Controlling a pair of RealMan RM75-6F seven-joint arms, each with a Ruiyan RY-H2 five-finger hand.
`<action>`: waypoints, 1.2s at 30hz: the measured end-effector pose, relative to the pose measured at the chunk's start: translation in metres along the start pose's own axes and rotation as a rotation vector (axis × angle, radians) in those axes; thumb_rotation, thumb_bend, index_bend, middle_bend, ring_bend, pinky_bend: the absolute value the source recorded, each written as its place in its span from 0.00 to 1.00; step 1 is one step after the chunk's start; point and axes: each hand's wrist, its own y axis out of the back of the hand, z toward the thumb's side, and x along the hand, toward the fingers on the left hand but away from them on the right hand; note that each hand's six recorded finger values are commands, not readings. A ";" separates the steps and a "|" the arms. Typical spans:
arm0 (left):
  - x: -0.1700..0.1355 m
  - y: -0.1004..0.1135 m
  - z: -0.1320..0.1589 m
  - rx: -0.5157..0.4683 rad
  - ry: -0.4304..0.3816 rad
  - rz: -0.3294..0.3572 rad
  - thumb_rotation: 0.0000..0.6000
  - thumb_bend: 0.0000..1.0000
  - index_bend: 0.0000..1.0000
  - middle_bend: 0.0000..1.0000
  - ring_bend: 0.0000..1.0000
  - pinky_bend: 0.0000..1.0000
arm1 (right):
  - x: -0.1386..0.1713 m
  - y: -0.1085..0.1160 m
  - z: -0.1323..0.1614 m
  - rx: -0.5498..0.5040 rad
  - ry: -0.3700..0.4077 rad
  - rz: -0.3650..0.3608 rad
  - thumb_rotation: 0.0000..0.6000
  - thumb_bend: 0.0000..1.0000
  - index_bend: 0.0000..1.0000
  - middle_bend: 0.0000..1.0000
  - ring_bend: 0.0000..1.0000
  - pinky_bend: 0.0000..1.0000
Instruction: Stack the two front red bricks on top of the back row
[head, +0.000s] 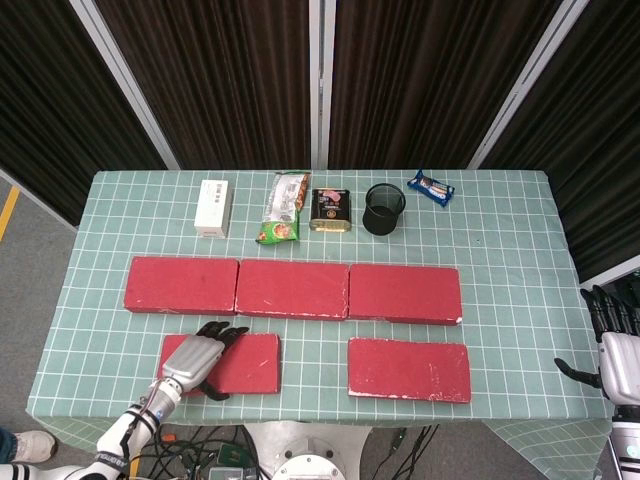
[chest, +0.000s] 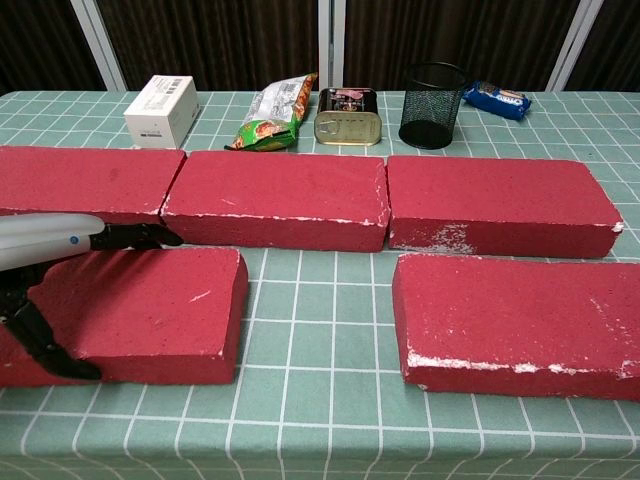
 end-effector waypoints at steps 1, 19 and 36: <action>-0.001 0.001 0.001 0.001 -0.003 0.002 1.00 0.00 0.04 0.14 0.00 0.00 | 0.000 0.000 0.000 0.000 0.000 0.000 1.00 0.04 0.00 0.00 0.00 0.00; -0.015 0.079 -0.002 0.085 0.011 0.171 1.00 0.00 0.06 0.15 0.00 0.00 | 0.001 0.007 -0.004 -0.003 -0.014 -0.015 1.00 0.04 0.00 0.00 0.00 0.00; 0.062 0.135 -0.030 0.052 -0.003 0.119 1.00 0.00 0.07 0.16 0.00 0.00 | -0.005 0.007 0.008 0.000 0.007 -0.010 1.00 0.04 0.00 0.00 0.00 0.00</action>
